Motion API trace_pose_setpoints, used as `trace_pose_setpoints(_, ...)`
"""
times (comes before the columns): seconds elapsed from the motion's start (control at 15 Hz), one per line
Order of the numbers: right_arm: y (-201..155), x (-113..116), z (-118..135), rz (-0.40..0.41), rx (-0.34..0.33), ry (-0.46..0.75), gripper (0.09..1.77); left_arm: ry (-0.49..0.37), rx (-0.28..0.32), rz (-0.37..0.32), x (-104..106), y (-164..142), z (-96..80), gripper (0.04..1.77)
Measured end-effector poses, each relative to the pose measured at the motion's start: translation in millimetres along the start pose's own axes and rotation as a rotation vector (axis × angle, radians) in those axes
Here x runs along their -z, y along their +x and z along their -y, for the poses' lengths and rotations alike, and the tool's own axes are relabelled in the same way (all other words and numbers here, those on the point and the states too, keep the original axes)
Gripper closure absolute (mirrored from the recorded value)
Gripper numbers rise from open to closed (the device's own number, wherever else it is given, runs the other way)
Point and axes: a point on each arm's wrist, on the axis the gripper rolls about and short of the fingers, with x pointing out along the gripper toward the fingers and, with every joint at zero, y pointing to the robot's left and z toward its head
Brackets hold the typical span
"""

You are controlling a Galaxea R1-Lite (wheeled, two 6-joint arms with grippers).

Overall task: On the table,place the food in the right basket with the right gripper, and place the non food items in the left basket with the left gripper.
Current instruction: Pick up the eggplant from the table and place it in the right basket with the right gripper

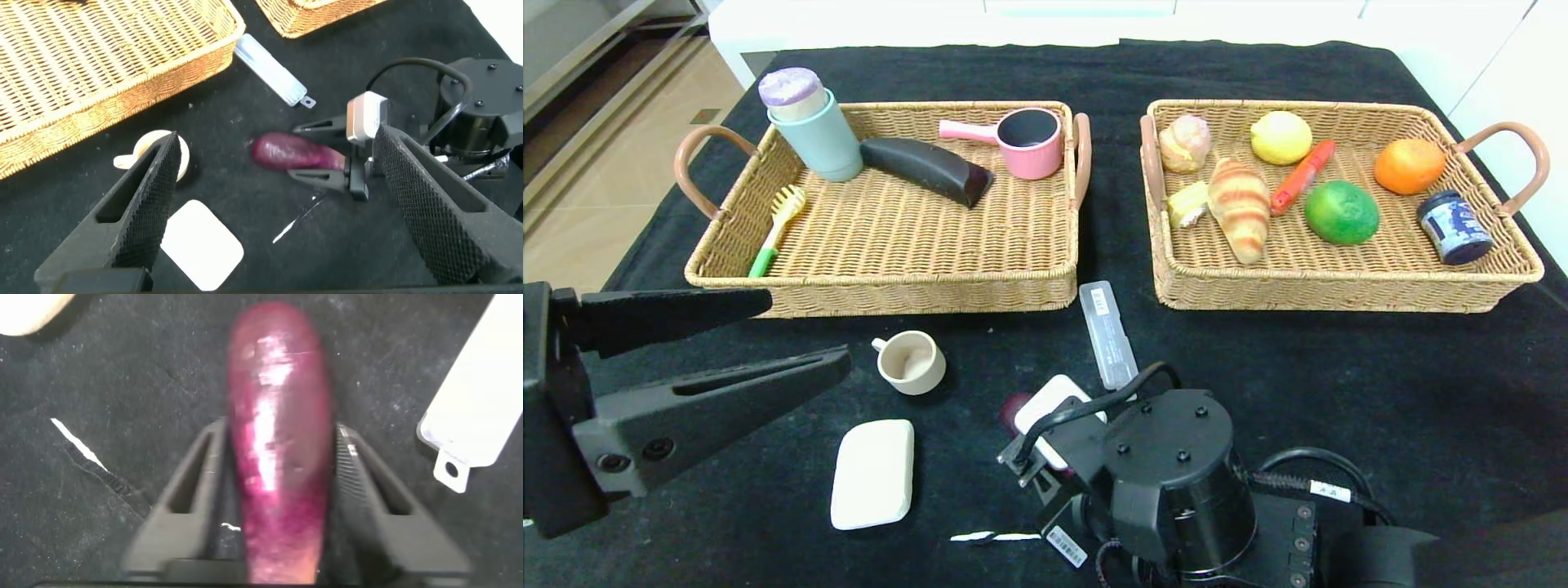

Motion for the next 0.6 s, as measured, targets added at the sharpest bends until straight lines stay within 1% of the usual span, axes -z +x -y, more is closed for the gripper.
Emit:
trace_pose_setpoints(0.07,0.5,0.5,-0.3,-0.001,0.0,-0.001,1.05,0.0,0.0,0.0,0.0,0.0,0.0,0.09)
trace_pose_setpoints(0.13,0.9,0.9,-0.6,-0.002,0.0,0.0,1.07,0.001,0.0,0.0,0.0,0.0,0.0,0.09)
trace_pose_setpoints(0.6,1.2,3.6,-1.7,-0.007,-0.001,-0.003,1.07,-0.001,0.001,-0.008,0.7,2.0,-0.2,0.09)
